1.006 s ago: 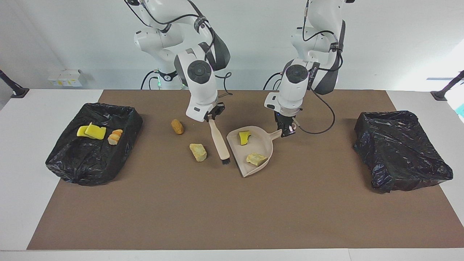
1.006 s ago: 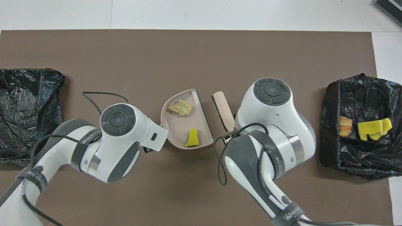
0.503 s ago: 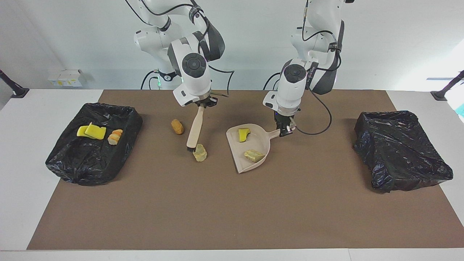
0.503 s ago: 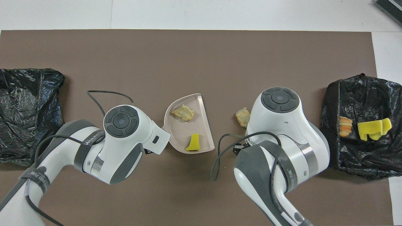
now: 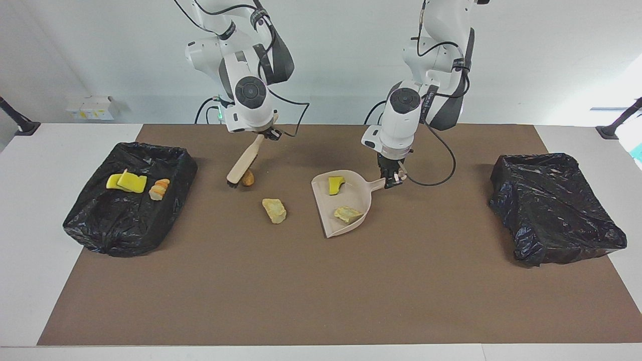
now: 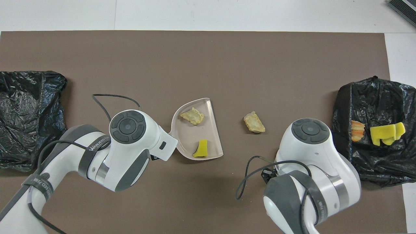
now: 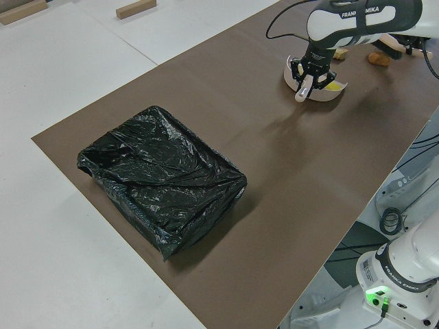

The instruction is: Sweep and dump trash in bin

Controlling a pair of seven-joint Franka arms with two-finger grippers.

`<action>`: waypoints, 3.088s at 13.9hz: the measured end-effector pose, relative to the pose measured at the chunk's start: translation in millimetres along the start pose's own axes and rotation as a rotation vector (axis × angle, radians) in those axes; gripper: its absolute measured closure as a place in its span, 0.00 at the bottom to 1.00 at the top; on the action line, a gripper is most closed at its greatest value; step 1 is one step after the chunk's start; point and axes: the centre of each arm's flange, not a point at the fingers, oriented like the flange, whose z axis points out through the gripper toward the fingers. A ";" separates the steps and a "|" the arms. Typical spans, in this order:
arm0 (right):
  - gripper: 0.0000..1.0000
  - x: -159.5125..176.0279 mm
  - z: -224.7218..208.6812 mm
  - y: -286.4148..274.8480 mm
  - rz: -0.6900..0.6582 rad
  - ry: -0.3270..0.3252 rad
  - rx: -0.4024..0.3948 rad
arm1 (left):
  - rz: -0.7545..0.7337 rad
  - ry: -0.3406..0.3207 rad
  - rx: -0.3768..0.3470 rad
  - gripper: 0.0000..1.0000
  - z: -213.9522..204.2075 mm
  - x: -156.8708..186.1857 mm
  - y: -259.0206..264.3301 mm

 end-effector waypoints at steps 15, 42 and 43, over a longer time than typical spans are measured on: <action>0.74 22.9 27.6 -0.7 -0.399 0.166 0.146 | -0.015 0.001 0.000 0.67 0.0 -0.1 -0.1; 0.74 -24.5 -66.1 -111.2 -0.803 0.123 0.217 | -0.416 0.000 -0.004 0.67 1.0 10.0 10.4; 0.74 -16.1 -65.5 -107.9 -0.799 0.138 0.194 | -0.438 0.000 -0.004 0.67 1.0 10.3 10.7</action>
